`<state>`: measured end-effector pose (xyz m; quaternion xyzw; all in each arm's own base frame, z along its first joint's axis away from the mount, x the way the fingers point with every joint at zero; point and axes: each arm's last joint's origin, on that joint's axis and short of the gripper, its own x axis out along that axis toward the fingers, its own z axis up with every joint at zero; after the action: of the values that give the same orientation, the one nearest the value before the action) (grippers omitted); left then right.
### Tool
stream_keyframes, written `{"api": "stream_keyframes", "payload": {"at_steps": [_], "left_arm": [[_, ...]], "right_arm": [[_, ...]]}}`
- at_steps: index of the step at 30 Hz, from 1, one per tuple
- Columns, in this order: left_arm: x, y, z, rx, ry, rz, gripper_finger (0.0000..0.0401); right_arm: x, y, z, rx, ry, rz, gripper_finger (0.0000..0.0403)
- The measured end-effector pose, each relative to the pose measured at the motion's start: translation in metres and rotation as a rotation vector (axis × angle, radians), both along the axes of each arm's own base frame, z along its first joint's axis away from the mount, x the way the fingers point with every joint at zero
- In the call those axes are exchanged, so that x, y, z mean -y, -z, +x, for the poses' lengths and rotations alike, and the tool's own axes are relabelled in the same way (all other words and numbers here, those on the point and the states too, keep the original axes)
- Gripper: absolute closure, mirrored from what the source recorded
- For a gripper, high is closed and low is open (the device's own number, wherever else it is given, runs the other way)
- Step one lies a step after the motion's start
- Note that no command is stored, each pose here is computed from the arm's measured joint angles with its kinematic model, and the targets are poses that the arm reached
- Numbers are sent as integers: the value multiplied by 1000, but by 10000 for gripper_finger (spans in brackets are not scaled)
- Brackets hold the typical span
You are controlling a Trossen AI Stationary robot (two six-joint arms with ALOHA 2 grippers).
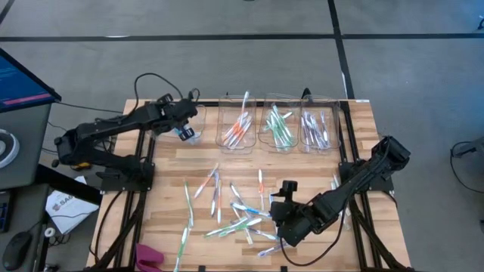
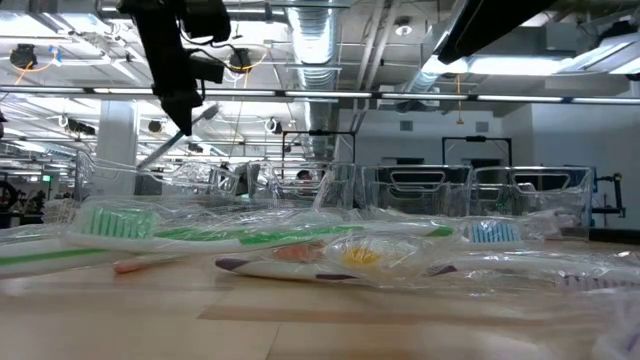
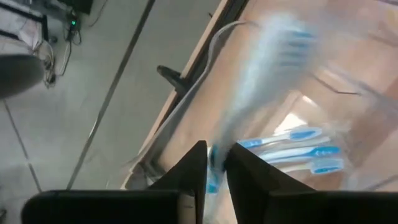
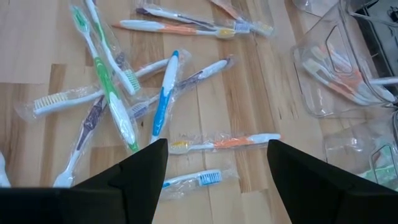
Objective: Pick & Place Toothbrushes
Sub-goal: Put the blue toothbrush into the left transparent bin, then put the orange toothbrush into the middle left transparent bin
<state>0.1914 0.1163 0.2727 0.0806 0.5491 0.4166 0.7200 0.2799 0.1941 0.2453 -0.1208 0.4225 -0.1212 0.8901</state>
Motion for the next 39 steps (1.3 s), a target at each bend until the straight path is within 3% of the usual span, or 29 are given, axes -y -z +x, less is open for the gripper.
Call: {"api": "stream_keyframes", "payload": {"at_steps": [8,20,25,35,39], "left_arm": [[-9,8,-8,0,-75,-16,324],[-8,21,-14,-9,-118,-45,224],[5,14,-14,74,-35,-128,206],[47,-10,-19,427,207,-492,206],[63,-13,-16,453,303,-535,210]], "right_arm": [[0,0,0,0,0,0,132],[1,0,-1,-10,0,-8,132],[3,2,-3,-35,5,-26,132],[-1,1,-3,-8,12,3,132],[-2,0,-3,-3,11,7,132]]}}
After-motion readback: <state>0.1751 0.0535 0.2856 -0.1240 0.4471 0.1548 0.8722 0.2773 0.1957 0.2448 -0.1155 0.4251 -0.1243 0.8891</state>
